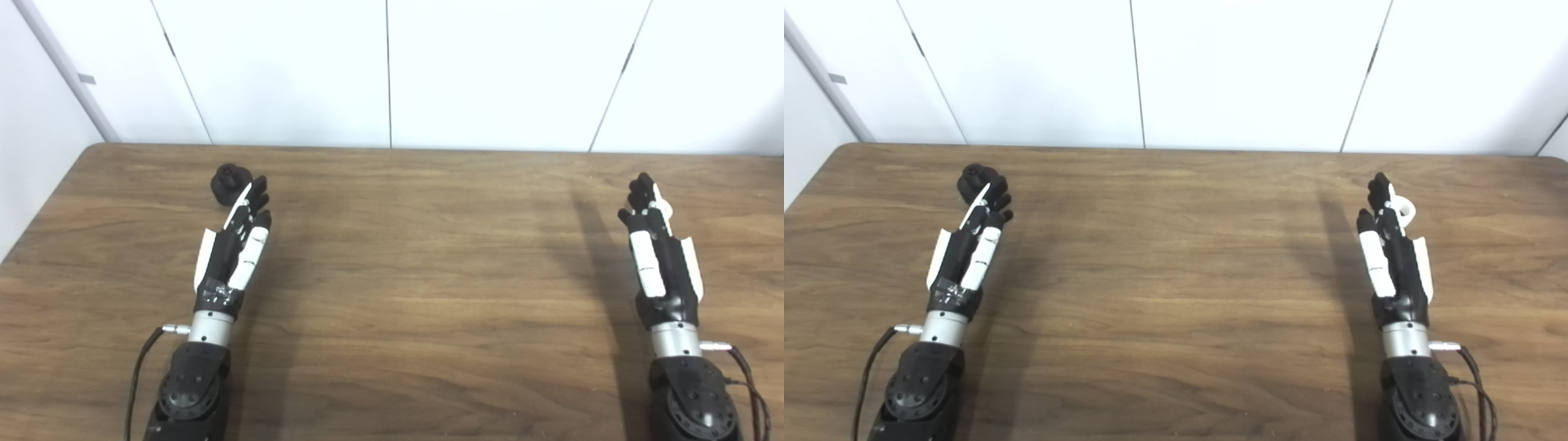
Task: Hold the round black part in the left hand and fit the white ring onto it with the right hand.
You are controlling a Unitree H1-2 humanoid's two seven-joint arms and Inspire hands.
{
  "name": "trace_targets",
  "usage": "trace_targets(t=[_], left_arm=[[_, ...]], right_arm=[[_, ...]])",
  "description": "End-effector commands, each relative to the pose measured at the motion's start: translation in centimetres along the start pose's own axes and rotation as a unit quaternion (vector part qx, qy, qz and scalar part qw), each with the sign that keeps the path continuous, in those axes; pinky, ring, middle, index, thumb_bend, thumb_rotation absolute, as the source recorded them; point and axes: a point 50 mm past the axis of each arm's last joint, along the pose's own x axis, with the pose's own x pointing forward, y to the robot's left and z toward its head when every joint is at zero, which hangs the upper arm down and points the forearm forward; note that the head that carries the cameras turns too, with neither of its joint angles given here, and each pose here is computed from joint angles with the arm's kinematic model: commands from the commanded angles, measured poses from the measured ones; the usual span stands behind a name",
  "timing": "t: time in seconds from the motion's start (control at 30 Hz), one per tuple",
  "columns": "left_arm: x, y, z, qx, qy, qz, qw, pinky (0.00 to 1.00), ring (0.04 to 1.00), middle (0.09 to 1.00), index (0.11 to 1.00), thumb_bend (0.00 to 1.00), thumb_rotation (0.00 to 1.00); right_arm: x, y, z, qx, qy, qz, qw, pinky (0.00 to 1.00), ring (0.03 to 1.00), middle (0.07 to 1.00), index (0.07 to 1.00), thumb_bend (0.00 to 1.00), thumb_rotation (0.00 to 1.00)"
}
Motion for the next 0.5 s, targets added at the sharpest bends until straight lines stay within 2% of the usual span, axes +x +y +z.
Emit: trace_targets(t=[0.0, 0.47], left_arm=[[-2.43, -0.5, -2.87, -0.003, 0.047, 0.0, 0.999, 0.91, 0.954, 0.97, 0.96, 0.55, 0.81], [-2.47, -0.68, -2.88, 0.01, 0.04, 0.002, 0.999, 0.89, 0.949, 0.965, 0.962, 0.55, 0.79]], right_arm=[[-2.43, 0.18, -2.82, 0.001, 0.047, -0.003, 0.999, 0.93, 0.98, 0.973, 0.977, 0.37, 0.86], [-2.58, 0.11, -3.07, 0.009, 0.051, -0.004, 0.999, 0.96, 0.986, 0.975, 0.977, 0.35, 0.85]])
